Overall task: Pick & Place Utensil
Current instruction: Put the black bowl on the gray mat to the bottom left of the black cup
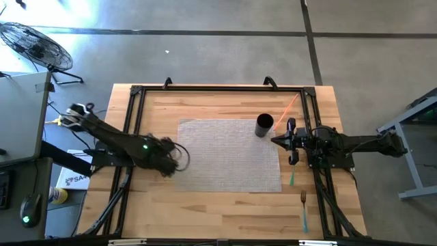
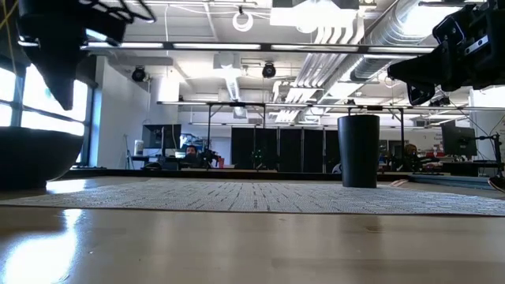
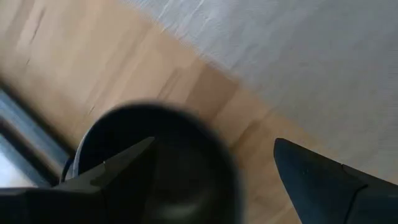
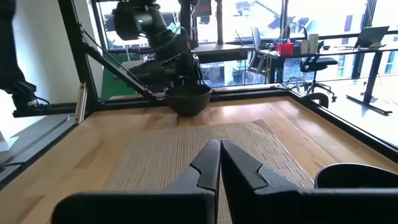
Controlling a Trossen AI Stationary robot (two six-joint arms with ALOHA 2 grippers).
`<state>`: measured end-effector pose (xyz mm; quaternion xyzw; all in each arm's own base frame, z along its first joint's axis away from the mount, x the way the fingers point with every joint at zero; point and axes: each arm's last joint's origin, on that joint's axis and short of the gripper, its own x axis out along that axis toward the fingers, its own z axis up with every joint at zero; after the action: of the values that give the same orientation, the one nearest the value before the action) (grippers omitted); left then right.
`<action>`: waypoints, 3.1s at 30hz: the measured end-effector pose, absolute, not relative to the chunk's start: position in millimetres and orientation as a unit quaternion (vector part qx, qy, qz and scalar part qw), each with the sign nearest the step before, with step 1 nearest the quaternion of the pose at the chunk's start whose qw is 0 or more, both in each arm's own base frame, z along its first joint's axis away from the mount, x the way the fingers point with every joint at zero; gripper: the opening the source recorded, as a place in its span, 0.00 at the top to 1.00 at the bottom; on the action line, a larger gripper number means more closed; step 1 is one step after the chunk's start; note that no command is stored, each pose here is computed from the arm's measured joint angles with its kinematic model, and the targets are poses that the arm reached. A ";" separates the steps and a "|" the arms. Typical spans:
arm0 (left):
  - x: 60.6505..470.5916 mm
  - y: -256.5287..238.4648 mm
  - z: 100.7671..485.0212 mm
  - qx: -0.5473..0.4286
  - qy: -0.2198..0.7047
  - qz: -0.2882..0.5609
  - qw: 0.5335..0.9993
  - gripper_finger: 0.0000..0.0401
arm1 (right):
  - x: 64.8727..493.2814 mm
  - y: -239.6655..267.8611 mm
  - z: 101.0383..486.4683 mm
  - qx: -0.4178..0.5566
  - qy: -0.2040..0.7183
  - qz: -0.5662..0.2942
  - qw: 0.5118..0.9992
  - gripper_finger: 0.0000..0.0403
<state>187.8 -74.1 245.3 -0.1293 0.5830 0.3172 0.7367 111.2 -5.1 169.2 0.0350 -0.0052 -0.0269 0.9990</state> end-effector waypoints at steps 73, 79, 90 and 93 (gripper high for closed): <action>184.2 64.2 189.5 -0.194 0.717 0.134 0.656 0.59 | 111.3 -5.0 169.1 0.035 -0.004 -0.027 0.999 0.99; 184.5 63.6 189.5 -0.198 0.716 0.123 0.658 0.66 | 111.3 -5.0 168.9 0.035 -0.004 -0.027 0.999 0.98; 184.6 63.5 189.6 -0.199 0.716 0.118 0.659 0.82 | 111.3 -5.1 168.9 0.035 -0.004 -0.027 0.999 0.98; 184.6 63.5 189.6 -0.199 0.716 0.118 0.659 0.84 | 111.3 -5.0 168.9 0.035 -0.004 -0.027 0.999 0.98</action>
<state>184.6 63.5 189.6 -0.1988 0.7159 0.1181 0.6588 111.3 -5.0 168.9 0.0351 -0.0043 -0.0268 0.9990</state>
